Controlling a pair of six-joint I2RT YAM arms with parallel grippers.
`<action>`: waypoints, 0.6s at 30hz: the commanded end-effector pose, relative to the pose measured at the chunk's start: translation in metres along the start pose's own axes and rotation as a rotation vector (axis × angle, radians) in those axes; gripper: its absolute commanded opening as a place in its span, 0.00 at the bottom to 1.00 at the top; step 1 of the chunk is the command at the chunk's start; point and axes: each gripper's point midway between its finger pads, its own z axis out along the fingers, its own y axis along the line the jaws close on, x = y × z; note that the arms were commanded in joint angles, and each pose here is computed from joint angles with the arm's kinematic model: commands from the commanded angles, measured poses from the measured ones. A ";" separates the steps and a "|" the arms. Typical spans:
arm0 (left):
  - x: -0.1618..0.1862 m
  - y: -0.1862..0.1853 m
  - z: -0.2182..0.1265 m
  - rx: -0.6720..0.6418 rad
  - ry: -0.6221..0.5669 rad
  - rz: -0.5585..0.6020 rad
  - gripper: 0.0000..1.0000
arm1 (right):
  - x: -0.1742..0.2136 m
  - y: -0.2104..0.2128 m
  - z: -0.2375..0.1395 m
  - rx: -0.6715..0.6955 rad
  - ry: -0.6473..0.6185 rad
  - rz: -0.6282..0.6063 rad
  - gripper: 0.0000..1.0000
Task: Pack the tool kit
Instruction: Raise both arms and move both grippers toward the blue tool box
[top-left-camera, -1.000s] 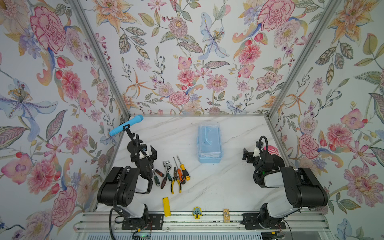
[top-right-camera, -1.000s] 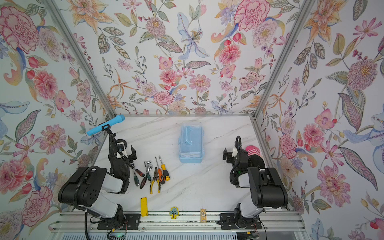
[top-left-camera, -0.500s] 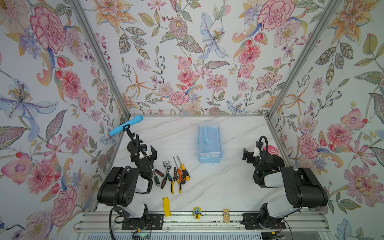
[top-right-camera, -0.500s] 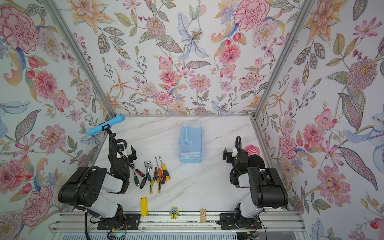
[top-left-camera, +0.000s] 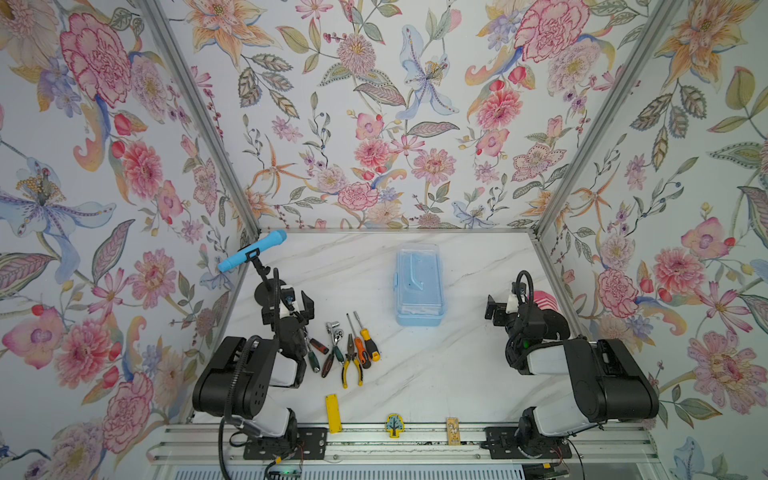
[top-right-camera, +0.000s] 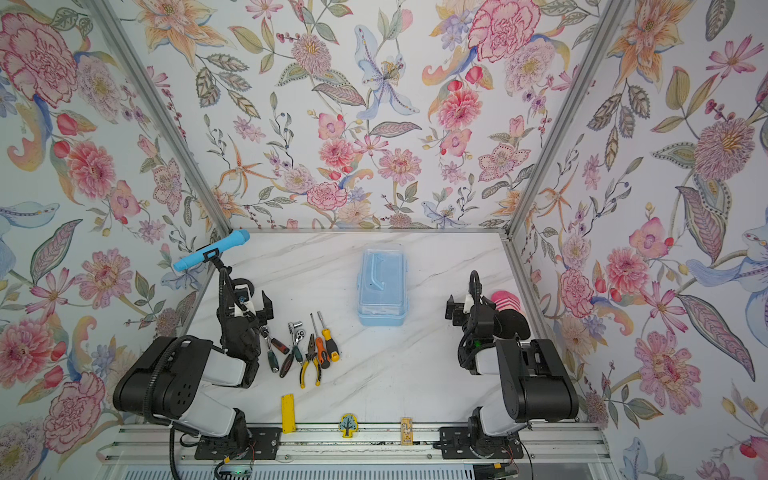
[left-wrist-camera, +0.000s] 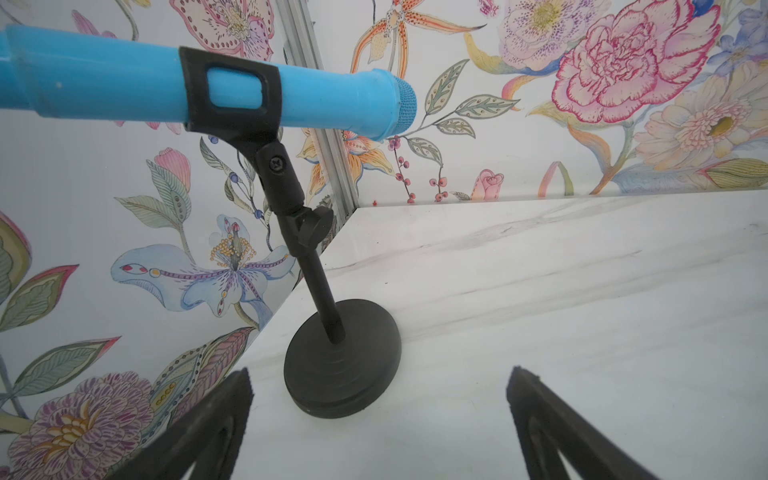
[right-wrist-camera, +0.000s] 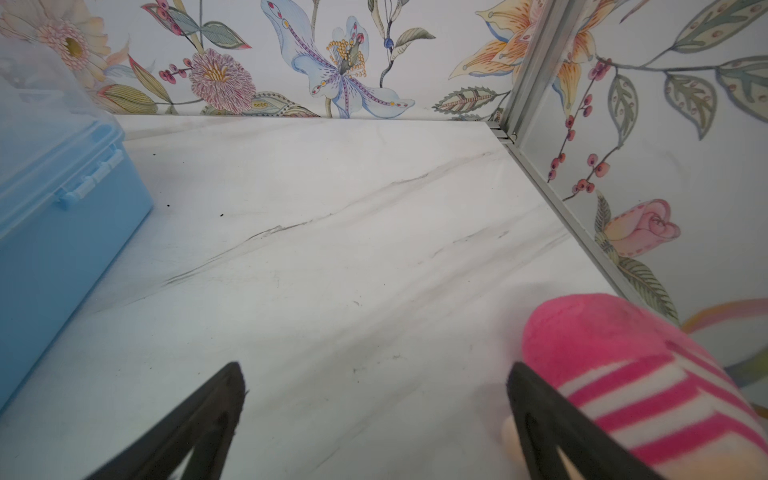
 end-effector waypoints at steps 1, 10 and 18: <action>-0.040 0.002 -0.003 -0.055 -0.041 0.040 0.99 | -0.046 -0.027 -0.009 0.197 -0.019 0.046 0.99; -0.093 -0.048 0.011 0.205 0.151 -0.284 0.99 | -0.140 0.044 -0.055 -0.134 0.105 0.360 0.99; -0.097 -0.144 -0.033 0.680 0.295 -0.443 0.93 | -0.131 0.176 -0.100 -0.535 0.364 0.312 0.87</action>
